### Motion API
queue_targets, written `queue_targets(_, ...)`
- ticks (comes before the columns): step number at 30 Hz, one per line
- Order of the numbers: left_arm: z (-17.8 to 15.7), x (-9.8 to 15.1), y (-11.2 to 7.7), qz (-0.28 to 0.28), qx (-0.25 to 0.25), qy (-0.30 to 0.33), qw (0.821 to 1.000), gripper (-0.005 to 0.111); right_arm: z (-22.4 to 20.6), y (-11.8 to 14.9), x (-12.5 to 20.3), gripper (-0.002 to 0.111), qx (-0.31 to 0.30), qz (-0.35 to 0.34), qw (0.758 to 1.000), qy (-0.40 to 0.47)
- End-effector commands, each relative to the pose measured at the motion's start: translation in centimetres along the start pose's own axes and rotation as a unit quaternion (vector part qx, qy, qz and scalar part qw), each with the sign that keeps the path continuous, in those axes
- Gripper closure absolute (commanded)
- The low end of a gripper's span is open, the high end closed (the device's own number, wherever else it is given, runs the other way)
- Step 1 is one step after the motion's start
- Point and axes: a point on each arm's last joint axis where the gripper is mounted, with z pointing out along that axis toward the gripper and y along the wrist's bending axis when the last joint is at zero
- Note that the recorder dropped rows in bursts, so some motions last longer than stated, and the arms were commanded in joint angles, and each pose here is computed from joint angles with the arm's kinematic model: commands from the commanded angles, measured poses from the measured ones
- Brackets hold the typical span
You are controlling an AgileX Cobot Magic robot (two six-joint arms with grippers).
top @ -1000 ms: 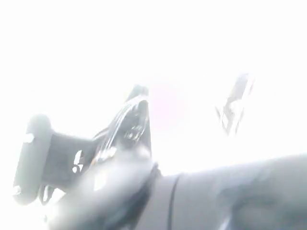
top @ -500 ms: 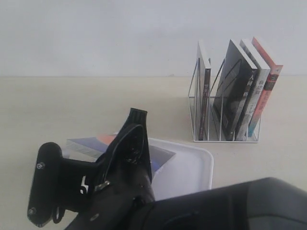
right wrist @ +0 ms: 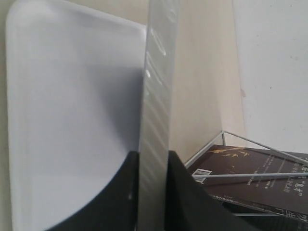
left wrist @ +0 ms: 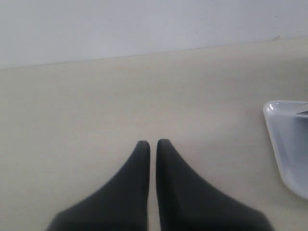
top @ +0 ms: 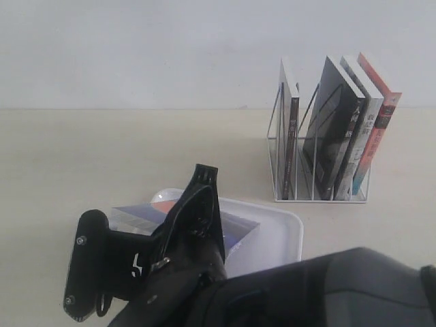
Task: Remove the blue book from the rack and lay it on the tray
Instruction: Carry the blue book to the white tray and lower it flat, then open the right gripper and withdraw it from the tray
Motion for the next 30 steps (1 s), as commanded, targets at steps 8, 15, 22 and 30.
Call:
queue_targets(8, -0.1, -0.3, 0.0, 0.000, -0.002, -0.011, 1.000, 0.102, 0.5, 0.0, 0.6, 0.109, 0.011, 0.001, 0.999, 0.035)
queue_targets(15, -0.1, -0.3, 0.0, 0.000, -0.002, -0.011, 1.000, 0.102, 0.5, 0.5, 1.0, 0.084, -0.013, 0.024, 0.998, 0.055)
queue_targets(22, -0.1, -0.3, 0.0, 0.000, -0.002, -0.011, 1.000, 0.102, 0.2, 0.3, 0.4, 0.068, -0.024, 0.050, 0.997, 0.053)
queue_targets(30, -0.1, -0.3, 0.0, 0.000, -0.002, -0.011, 1.000, 0.102, -1.3, -0.9, -2.1, 0.068, -0.081, 0.145, 0.985, 0.056)
